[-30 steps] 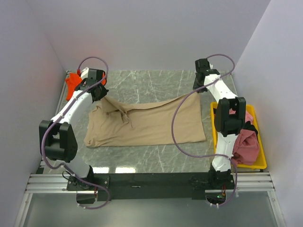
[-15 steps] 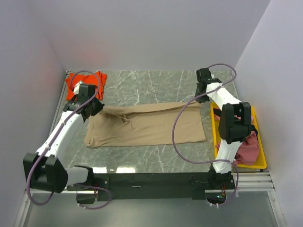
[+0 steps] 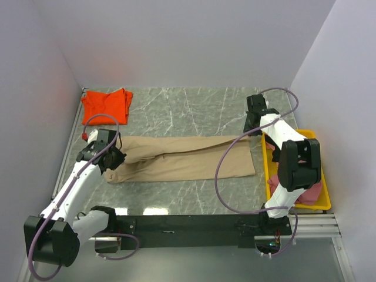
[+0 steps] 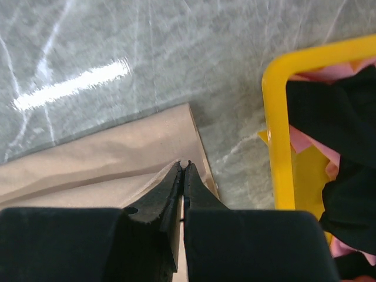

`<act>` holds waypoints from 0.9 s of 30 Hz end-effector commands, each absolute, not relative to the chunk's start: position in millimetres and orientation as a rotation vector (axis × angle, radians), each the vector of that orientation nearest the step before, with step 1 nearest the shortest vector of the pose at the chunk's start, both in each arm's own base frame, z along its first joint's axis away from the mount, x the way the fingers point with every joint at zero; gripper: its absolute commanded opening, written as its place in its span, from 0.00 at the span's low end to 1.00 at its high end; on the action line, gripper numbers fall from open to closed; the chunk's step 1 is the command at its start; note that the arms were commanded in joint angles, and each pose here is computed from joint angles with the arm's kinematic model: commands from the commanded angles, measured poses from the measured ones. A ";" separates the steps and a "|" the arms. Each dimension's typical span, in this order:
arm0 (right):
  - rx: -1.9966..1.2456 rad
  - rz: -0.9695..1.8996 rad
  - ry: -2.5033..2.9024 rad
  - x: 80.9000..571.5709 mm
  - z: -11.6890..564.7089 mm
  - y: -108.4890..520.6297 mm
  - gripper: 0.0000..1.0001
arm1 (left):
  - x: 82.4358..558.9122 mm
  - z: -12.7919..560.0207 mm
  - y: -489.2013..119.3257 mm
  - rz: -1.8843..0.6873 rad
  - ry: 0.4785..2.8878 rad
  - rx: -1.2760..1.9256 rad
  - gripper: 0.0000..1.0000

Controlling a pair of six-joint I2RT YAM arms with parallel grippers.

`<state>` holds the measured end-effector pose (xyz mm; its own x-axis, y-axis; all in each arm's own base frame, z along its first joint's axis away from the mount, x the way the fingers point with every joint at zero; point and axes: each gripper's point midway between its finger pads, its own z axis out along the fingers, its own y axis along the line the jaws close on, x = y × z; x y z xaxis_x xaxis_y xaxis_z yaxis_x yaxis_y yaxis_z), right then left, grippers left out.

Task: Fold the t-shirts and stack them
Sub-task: Fold the tshirt

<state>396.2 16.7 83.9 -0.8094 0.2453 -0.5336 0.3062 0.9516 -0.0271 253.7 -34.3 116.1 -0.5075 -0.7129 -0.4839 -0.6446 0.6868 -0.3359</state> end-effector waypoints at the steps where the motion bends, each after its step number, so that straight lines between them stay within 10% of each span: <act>1: 0.406 -0.147 2.494 396.5 93.6 14.6 0.00 | 243.3 101.0 -26.2 -0.091 2.287 -1.118 0.00; 12: 0.501 -0.212 2.559 372.0 56.4 7.0 0.10 | 215.7 60.8 -18.6 0.052 2.390 -1.214 0.03; 15: 0.520 -0.226 2.572 367.7 51.5 6.3 0.41 | 213.1 60.6 -18.9 0.063 2.393 -1.251 0.37; 20: 0.553 -0.252 2.537 365.3 72.7 1.5 0.65 | 212.5 80.8 -19.2 0.040 2.374 -1.249 0.99; 27: 0.386 0.111 2.485 378.2 102.0 58.5 0.83 | 260.3 133.5 -33.3 -0.181 2.223 -1.106 0.99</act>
